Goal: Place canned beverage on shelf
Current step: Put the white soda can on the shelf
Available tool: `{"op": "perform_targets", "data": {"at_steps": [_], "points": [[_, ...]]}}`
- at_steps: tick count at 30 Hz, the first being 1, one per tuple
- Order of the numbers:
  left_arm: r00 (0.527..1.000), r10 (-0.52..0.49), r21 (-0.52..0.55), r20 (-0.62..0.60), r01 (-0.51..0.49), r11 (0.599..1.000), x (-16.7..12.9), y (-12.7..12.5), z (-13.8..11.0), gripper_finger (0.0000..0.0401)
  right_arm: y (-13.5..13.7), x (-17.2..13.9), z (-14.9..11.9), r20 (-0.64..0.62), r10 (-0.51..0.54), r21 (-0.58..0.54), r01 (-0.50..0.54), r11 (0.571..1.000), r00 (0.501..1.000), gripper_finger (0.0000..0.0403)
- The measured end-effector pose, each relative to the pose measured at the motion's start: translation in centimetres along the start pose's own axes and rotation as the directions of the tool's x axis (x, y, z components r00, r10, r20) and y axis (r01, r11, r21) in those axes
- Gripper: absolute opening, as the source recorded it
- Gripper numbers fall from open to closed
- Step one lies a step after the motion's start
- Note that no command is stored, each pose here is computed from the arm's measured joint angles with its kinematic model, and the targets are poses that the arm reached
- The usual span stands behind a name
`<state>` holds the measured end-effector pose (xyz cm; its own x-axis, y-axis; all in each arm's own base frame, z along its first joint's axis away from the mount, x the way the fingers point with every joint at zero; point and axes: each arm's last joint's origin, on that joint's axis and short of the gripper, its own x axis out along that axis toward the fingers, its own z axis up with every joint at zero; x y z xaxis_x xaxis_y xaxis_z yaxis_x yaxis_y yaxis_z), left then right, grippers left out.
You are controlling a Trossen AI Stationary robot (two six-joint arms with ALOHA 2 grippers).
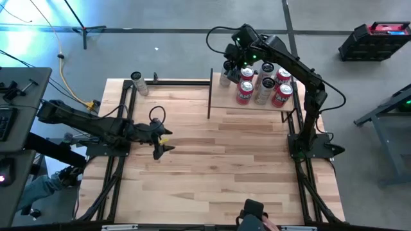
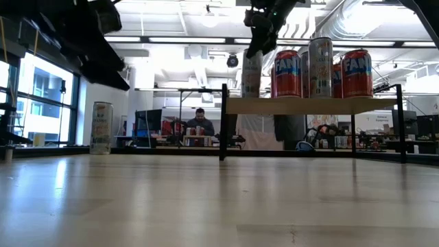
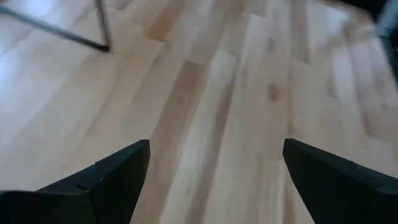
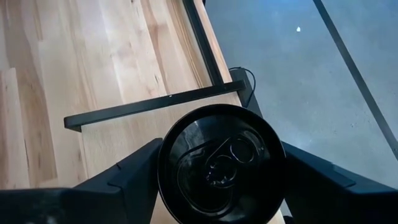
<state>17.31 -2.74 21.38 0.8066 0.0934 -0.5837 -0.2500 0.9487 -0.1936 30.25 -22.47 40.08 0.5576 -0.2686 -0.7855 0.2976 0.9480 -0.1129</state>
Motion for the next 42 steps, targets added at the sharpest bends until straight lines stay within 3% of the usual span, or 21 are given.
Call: {"op": "perform_targets", "data": {"at_steps": [3, 6, 12, 17, 21, 26, 34, 42], "points": [[1.000, -0.018, 0.027, 0.016, 0.018, 0.999, -0.7, -0.4, 1.4, 0.0360, 0.0, 0.0, 0.0, 0.004, -0.002, 0.000, 0.002, 1.000, 1.000, 0.0276], [0.993, 0.082, 0.051, 0.088, -0.086, 0.995, -2.1, -0.6, 3.8, 0.0360, 0.0, 0.0, 0.1, 0.012, -0.006, -0.001, 0.006, 1.000, 1.000, 0.0280], [0.929, 0.258, 0.055, 0.265, -0.282, 0.958, -4.3, -0.8, 7.2, 0.0360, -0.1, 0.0, 0.1, 0.014, -0.013, 0.006, 0.013, 1.000, 1.000, 0.0281], [0.944, 0.232, 0.115, 0.235, -0.264, 0.958, -4.2, -0.9, 7.0, 0.0360, -0.2, 0.0, 0.4, 0.035, -0.033, -0.005, 0.033, 0.999, 0.999, 0.0282], [0.934, 0.258, 0.084, 0.248, -0.286, 0.955, -4.1, -0.8, 7.1, 0.0360, -0.2, 0.0, 0.5, 0.043, -0.042, -0.029, 0.044, 0.999, 0.998, 0.0282], [0.927, 0.274, 0.120, 0.255, -0.311, 0.943, -4.1, -0.7, 7.1, 0.0360, 0.1, -0.3, 0.7, 0.069, -0.032, -0.041, 0.035, 0.999, 0.997, 0.0282], [0.915, 0.312, 0.095, 0.255, -0.345, 0.934, -4.0, 0.1, 7.5, 0.0360, 2.1, -4.4, 1.1, 0.175, -0.031, -0.110, 0.050, 0.993, 0.984, 0.0282], [0.912, 0.317, 0.091, 0.261, -0.350, 0.932, -3.9, 0.3, 7.6, 0.0360, 2.0, -4.0, -0.3, -0.006, -0.108, -0.090, 0.107, 0.990, 0.994, 0.0283]]}}
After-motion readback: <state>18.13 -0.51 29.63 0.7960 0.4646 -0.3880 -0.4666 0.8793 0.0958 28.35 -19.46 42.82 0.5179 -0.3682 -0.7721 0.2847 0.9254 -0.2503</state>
